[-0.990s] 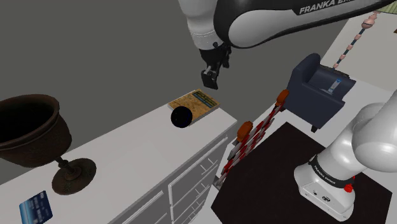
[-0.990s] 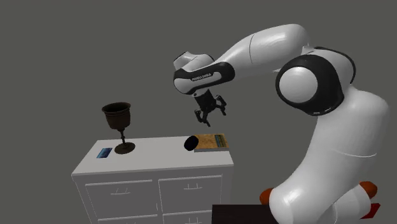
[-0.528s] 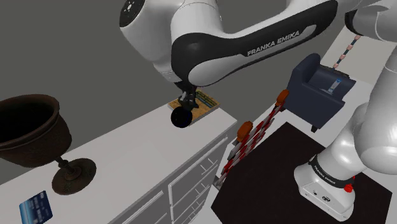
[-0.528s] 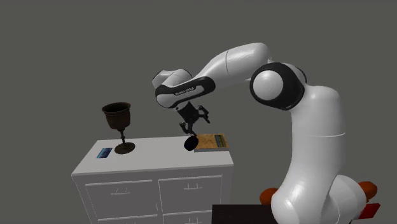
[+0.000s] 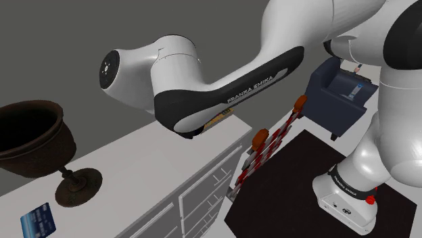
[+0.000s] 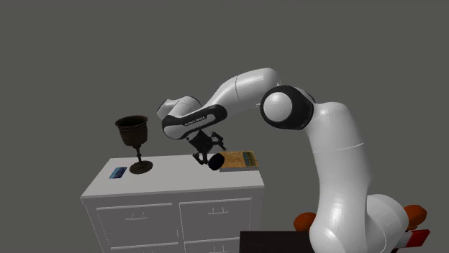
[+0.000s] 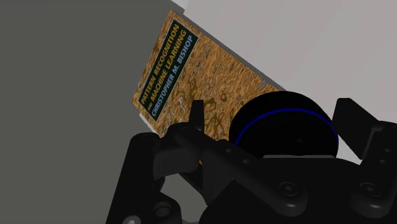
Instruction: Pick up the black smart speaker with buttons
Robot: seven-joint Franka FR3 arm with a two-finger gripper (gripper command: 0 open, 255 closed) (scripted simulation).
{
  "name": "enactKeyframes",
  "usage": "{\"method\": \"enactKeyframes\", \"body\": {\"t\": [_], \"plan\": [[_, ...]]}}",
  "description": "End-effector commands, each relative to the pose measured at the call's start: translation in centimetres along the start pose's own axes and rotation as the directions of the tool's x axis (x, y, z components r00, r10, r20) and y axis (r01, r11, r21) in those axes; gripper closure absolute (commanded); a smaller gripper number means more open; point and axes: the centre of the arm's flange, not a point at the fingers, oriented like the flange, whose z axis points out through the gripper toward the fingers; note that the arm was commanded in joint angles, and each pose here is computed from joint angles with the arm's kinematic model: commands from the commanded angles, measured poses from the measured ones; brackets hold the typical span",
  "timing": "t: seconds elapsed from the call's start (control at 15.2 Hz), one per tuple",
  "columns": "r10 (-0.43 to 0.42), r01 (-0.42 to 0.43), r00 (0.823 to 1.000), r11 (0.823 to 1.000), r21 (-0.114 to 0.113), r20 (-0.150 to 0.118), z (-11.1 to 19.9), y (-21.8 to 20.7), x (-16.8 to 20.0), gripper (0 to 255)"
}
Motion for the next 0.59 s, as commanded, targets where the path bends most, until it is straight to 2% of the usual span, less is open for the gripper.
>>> {"method": "enactKeyframes", "body": {"t": [0.0,0.33,0.4,0.53], "plan": [[-0.001,0.001,1.000,1.000,-0.002,0.000,0.8,-0.8,0.5,0],[-0.001,0.001,1.000,1.000,-0.002,0.000,2.2,-1.9,1.1,0],[-0.001,0.001,1.000,1.000,-0.002,0.000,2.2,-1.9,1.1,255],[-0.001,0.001,1.000,1.000,-0.002,0.000,2.2,-1.9,1.1,255]]}}
